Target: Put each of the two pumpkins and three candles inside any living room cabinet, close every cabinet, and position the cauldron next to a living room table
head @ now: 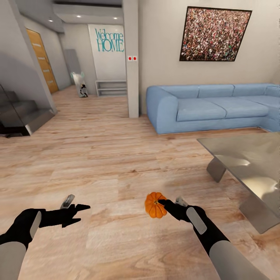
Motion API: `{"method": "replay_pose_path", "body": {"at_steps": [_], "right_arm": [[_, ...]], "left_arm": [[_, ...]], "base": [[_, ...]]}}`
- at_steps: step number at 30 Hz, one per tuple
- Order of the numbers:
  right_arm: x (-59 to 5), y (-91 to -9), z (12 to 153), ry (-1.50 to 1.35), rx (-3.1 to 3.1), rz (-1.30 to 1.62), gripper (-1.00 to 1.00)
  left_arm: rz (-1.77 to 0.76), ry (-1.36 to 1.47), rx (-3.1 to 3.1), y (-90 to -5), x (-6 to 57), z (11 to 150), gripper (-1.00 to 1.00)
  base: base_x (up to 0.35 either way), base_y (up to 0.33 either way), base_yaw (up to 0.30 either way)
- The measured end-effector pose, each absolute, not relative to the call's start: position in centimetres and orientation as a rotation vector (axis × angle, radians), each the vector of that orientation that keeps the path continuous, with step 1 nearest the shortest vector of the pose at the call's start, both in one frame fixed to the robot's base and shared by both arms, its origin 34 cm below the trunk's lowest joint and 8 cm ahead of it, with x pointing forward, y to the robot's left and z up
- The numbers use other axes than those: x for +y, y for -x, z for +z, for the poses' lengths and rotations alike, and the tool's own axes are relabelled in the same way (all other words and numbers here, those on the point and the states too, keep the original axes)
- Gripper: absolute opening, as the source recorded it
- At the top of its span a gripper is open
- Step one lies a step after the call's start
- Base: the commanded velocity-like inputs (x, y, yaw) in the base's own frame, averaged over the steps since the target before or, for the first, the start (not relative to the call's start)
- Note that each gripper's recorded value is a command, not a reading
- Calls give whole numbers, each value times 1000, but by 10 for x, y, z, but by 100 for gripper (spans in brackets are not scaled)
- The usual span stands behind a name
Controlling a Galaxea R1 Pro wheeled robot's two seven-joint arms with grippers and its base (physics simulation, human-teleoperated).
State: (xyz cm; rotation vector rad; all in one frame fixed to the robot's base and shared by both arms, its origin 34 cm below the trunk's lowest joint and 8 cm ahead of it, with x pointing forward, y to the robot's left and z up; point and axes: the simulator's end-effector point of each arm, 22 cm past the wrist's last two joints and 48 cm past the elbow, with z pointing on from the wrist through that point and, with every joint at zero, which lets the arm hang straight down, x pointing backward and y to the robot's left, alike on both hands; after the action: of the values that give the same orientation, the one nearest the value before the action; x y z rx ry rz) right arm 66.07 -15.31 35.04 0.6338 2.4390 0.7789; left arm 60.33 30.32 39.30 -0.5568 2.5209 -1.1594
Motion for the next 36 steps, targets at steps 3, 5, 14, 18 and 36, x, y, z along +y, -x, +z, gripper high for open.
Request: {"method": "replay_pose_path", "body": {"at_steps": [3,5,14,18,36], "right_arm": [[-153,-663,358,-627,2425,780,-100],[-153,-664,363,-622,2418,780,-100],[-151,-669,386,-599,2386,787,-100],[-141,-668,394,-581,2381,792,-100],[-66,-607,424,-248,2467,532,-100]], "left_arm": [[-1157,550,2513,-604,305,400,100],[-1157,545,2507,-605,305,404,100],[-1159,518,2474,-609,304,425,100],[-1121,506,2484,-609,305,427,100],[-553,420,2610,-605,310,382,100]], "base": [[0,0,0],[0,0,0],[0,0,0],[0,0,0],[0,0,0]]}}
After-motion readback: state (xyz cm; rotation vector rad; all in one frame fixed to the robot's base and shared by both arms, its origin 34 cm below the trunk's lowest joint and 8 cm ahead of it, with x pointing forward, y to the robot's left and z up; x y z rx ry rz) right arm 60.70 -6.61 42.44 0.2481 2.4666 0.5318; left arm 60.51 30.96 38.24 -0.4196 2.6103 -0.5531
